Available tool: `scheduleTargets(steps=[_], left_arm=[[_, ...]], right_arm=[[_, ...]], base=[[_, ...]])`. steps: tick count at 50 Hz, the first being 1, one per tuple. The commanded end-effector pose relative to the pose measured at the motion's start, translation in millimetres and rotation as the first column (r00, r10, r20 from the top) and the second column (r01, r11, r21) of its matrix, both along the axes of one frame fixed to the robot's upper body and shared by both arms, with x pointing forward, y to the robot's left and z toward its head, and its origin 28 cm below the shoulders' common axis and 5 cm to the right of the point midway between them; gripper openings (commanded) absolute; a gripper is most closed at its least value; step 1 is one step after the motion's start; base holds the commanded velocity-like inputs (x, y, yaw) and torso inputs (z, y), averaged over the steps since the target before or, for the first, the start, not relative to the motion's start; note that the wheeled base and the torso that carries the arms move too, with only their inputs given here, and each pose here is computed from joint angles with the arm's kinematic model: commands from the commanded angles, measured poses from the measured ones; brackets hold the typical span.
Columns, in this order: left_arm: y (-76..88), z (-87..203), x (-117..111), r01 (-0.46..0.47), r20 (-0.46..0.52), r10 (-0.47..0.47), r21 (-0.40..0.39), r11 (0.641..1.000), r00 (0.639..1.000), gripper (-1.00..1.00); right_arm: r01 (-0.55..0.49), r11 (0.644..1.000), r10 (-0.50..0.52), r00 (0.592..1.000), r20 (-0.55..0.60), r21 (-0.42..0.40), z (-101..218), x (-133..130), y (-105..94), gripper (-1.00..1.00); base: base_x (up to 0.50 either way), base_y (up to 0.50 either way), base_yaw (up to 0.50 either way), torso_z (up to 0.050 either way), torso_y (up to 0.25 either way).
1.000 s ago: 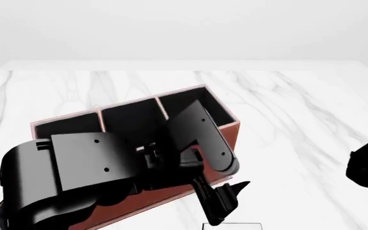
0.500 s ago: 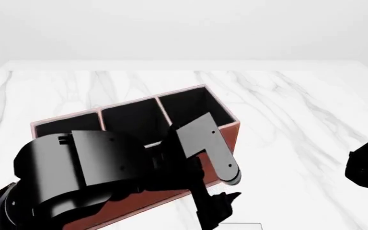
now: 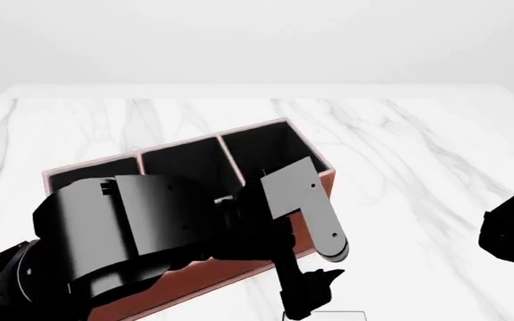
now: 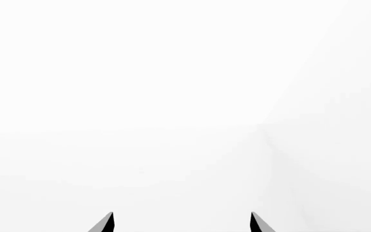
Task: Pick up the book and place it in the back compartment of the caddy.
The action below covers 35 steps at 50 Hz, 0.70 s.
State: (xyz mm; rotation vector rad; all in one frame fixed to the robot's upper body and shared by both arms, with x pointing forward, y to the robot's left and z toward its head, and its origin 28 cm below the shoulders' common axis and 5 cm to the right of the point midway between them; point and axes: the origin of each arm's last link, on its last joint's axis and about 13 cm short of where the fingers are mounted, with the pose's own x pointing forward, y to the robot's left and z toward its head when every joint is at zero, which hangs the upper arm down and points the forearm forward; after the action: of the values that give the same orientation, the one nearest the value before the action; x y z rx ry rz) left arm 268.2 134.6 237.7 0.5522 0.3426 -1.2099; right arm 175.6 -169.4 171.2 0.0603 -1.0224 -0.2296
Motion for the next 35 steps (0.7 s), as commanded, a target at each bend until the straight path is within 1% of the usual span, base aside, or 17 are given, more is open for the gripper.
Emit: scheduleTargets(steps=[1, 9, 12, 13, 14, 16, 17, 25, 27, 28, 29, 30, 31, 32, 33, 34, 35], left_arm=[[-8.1, 5, 0, 0.047, 0.000, -0.047, -0.030, 0.998, 0.999, 1.00], [-14.3, 0, -2, 0.065, -0.034, -0.066, -0.039, 0.997, 0.997, 1.00], [-18.8, 0, -2, 0.072, -0.063, -0.075, -0.053, 0.996, 0.995, 1.00], [-20.2, -1, -2, 0.067, -0.092, -0.074, -0.068, 0.995, 0.993, 1.00], [-20.9, 0, -2, 0.068, -0.075, -0.073, -0.059, 0.996, 0.995, 1.00], [-22.9, 0, -2, 0.071, -0.075, -0.075, -0.057, 0.996, 0.994, 1.00], [-25.1, 1, -2, 0.068, -0.089, -0.074, -0.068, 0.995, 0.993, 1.00], [-36.1, 1, -5, 0.059, -0.105, -0.067, -0.078, 0.995, 0.992, 1.00], [-37.9, 0, -5, 0.048, -0.106, -0.055, -0.071, 0.996, 0.993, 1.00], [-39.3, -4, -5, 0.031, -0.125, -0.033, -0.017, 0.999, 0.992, 1.00], [-39.7, -4, -5, 0.025, -0.131, -0.031, -0.046, 0.999, 0.991, 1.00], [-40.1, -4, -5, 0.030, -0.121, -0.035, -0.044, 0.999, 0.992, 1.00], [-40.6, -6, -5, 0.024, -0.153, -0.031, -0.043, 0.999, 0.988, 1.00], [-40.8, -6, -5, 0.025, -0.151, -0.031, -0.041, 0.999, 0.988, 1.00], [-41.3, -7, -4, 0.021, -0.177, -0.025, -0.026, 0.999, 0.984, 1.00], [-41.7, -7, -4, 0.014, -0.173, -0.014, 0.002, 1.000, 0.985, 1.00], [-42.5, -9, -3, 0.001, -0.211, 0.007, 0.037, 0.999, 0.978, 1.00]], right_arm=[[0.013, 1.000, -0.013, 1.000, 0.000, -0.013, -1, -1, -0.7, 1.00], [0.011, 1.000, -0.011, 1.000, -0.002, -0.012, -1, -1, -0.7, 1.00], [0.010, 1.000, -0.010, 1.000, -0.003, -0.011, -1, -1, -0.6, 1.00], [0.009, 1.000, -0.009, 1.000, -0.004, -0.011, -1, -1, -0.5, 1.00], [0.009, 1.000, -0.009, 1.000, -0.004, -0.011, -1, -1, -0.4, 1.00], [0.007, 1.000, -0.007, 1.000, -0.006, -0.010, -2, 0, -0.2, 1.00], [0.005, 1.000, -0.005, 1.000, -0.007, -0.010, -3, 0, 0.0, 1.00], [0.003, 1.000, -0.003, 1.000, -0.010, -0.007, -4, 0, -0.3, 1.00], [0.003, 1.000, -0.003, 1.000, -0.010, -0.007, -3, -1, -0.5, 1.00], [0.003, 1.000, -0.003, 1.000, -0.010, -0.006, -3, -1, -0.5, 1.00], [0.003, 1.000, -0.003, 1.000, -0.010, -0.006, -3, -1, -0.5, 1.00], [0.004, 1.000, -0.004, 1.000, -0.010, -0.007, -3, -1, -0.3, 1.00], [0.003, 1.000, -0.003, 1.000, -0.012, -0.007, -4, 0, -0.3, 1.00], [0.003, 1.000, -0.003, 1.000, -0.012, -0.006, -4, 0, -0.2, 1.00], [0.002, 1.000, -0.002, 1.000, -0.014, -0.006, -4, 0, -0.1, 1.00], [0.001, 1.000, -0.001, 1.000, -0.014, -0.006, -4, 0, 0.0, 1.00], [0.001, 1.000, -0.001, 1.000, -0.015, -0.005, -4, 0, 0.0, 1.00]], base=[[0.00, 0.00, 0.00, 0.000, 0.000], [0.00, 0.00, 0.00, 0.000, 0.000], [0.00, 0.00, 0.00, 0.000, 0.000], [0.00, 0.00, 0.00, 0.000, 0.000], [0.00, 0.00, 0.00, 0.000, 0.000], [0.00, 0.00, 0.00, 0.000, 0.000], [0.00, 0.00, 0.00, 0.000, 0.000], [0.00, 0.00, 0.00, 0.000, 0.000], [0.00, 0.00, 0.00, 0.000, 0.000], [0.00, 0.00, 0.00, 0.000, 0.000], [0.00, 0.00, 0.00, 0.000, 0.000], [0.00, 0.00, 0.00, 0.000, 0.000], [0.00, 0.00, 0.00, 0.000, 0.000], [0.00, 0.00, 0.00, 0.000, 0.000], [0.00, 0.00, 0.00, 0.000, 0.000], [0.00, 0.00, 0.00, 0.000, 0.000], [0.00, 0.00, 0.00, 0.000, 0.000]])
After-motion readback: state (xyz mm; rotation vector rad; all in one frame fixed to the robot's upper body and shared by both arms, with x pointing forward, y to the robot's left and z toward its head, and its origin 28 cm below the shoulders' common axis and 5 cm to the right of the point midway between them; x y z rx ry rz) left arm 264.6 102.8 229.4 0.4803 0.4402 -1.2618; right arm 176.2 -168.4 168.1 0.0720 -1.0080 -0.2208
